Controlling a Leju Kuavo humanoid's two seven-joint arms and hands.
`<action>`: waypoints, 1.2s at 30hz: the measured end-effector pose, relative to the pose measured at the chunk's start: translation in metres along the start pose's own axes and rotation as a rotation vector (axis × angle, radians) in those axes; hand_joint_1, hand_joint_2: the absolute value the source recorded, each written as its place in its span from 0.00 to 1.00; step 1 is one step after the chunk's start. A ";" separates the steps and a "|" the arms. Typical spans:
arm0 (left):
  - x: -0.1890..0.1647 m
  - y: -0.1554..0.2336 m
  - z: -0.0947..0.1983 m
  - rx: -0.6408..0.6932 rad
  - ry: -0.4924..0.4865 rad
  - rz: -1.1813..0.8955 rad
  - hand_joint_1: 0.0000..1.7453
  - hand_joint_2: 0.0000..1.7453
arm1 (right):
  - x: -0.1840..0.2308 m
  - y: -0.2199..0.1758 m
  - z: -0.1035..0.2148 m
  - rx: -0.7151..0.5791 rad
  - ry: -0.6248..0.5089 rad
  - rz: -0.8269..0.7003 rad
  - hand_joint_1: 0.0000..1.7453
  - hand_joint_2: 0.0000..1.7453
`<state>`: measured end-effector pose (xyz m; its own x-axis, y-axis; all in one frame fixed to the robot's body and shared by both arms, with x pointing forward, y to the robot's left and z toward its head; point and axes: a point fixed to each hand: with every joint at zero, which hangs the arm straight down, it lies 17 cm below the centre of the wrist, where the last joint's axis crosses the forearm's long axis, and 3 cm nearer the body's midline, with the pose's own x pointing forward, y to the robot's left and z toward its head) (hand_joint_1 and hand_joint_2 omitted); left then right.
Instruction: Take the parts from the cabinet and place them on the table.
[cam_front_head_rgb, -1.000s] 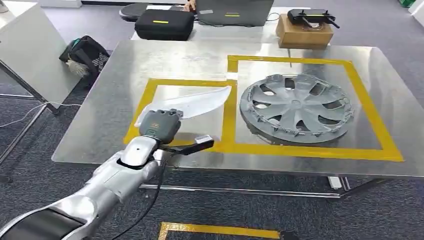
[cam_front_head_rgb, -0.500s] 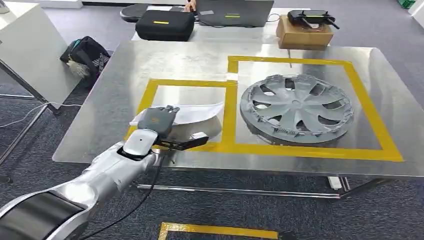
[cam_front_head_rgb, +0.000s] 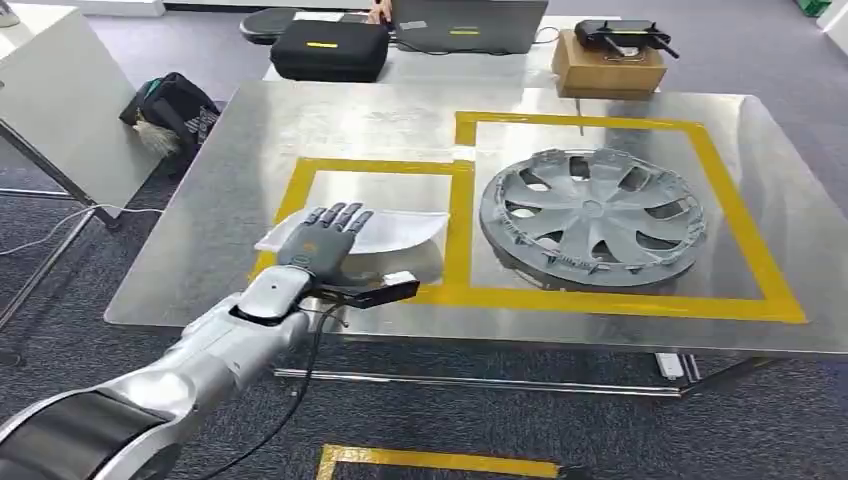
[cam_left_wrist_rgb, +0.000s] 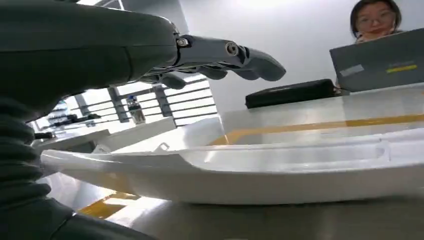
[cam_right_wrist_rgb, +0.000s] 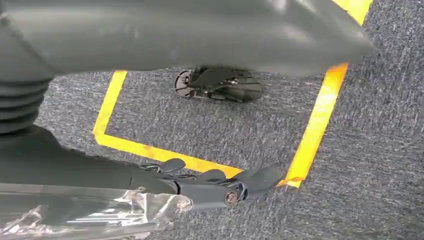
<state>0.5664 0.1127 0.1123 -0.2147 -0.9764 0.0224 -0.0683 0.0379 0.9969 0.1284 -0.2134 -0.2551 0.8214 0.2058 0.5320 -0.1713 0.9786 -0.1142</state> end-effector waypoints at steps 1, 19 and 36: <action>0.000 0.000 0.000 -0.001 0.003 0.005 0.00 0.00 | 0.000 0.000 0.000 0.000 0.000 0.000 0.00 0.00; 0.012 0.011 0.005 0.080 -0.051 0.125 0.00 0.00 | -0.001 -0.002 0.000 -0.013 0.003 -0.012 0.00 0.00; 0.002 0.052 0.133 0.460 -0.137 0.746 0.00 0.00 | -0.019 -0.008 0.006 -0.107 0.051 -0.094 0.00 0.00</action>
<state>0.4326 0.1408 0.1547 -0.4729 -0.6306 0.6155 -0.2426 0.7647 0.5970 0.1108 -0.2251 -0.2588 0.8582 0.1099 0.5015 -0.0350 0.9871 -0.1563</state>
